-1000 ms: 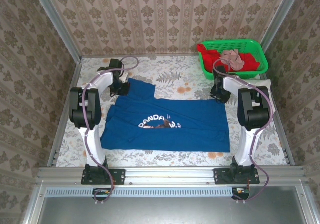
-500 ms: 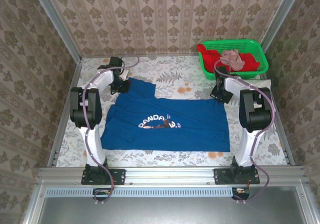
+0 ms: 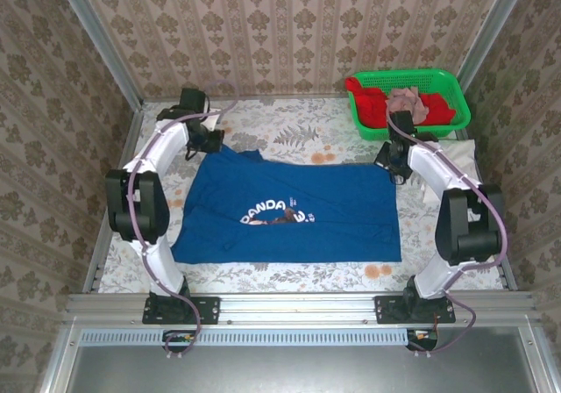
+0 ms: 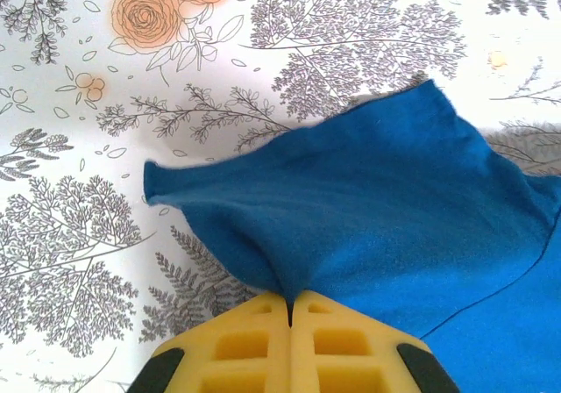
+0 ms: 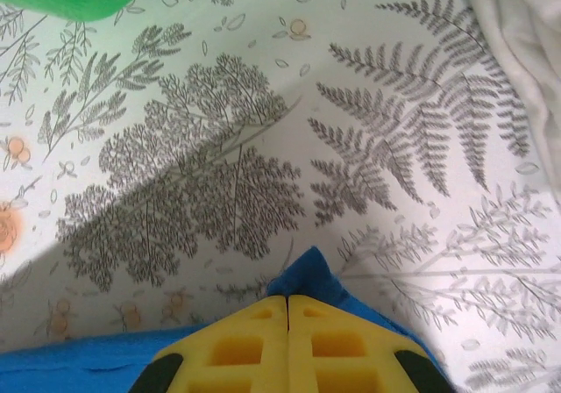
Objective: Fold and stack the t-shirts
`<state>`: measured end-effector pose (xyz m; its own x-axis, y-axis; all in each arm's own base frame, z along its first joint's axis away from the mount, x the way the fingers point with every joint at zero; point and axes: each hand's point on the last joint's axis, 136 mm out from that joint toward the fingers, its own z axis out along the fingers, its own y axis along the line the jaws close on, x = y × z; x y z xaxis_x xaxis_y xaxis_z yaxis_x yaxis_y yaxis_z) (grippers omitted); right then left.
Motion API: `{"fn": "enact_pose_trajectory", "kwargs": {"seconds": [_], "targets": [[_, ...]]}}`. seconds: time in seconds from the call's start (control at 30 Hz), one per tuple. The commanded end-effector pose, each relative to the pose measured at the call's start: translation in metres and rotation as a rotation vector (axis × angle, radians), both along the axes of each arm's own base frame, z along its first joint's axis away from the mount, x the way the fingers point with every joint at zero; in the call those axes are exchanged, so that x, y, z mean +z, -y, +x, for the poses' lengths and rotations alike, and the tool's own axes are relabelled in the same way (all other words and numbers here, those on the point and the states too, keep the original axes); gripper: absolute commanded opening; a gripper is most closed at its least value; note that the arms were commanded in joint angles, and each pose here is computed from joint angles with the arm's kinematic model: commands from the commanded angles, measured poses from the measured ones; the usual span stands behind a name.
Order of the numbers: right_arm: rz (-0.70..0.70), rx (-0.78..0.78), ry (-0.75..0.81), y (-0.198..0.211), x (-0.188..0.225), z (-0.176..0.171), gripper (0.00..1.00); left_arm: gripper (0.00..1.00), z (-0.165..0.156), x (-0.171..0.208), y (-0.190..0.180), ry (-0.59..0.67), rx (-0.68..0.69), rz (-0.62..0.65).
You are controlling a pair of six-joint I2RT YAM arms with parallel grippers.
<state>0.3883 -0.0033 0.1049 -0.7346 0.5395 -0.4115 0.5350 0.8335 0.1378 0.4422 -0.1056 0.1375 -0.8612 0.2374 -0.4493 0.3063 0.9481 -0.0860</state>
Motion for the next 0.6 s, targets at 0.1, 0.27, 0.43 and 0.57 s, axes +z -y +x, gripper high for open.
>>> {"fn": "enact_pose_trajectory", "kwargs": {"seconds": [0.1, 0.27, 0.43, 0.57], "targets": [[-0.005, 0.029, -0.038, 0.001, 0.015, -0.046, 0.00, 0.00, -0.041, 0.013, -0.004, -0.028, -0.050, -0.001], [0.000, 0.029, -0.048, 0.002, 0.021, -0.076, 0.00, 0.00, -0.069, 0.018, -0.005, -0.055, -0.087, -0.006], [0.014, 0.013, -0.075, 0.003, 0.022, -0.112, 0.00, 0.00, -0.101, 0.021, -0.006, -0.074, -0.111, -0.025], [0.011, -0.004, -0.105, 0.005, 0.017, -0.140, 0.00, 0.00, -0.127, 0.016, -0.010, -0.119, -0.098, -0.047]]}}
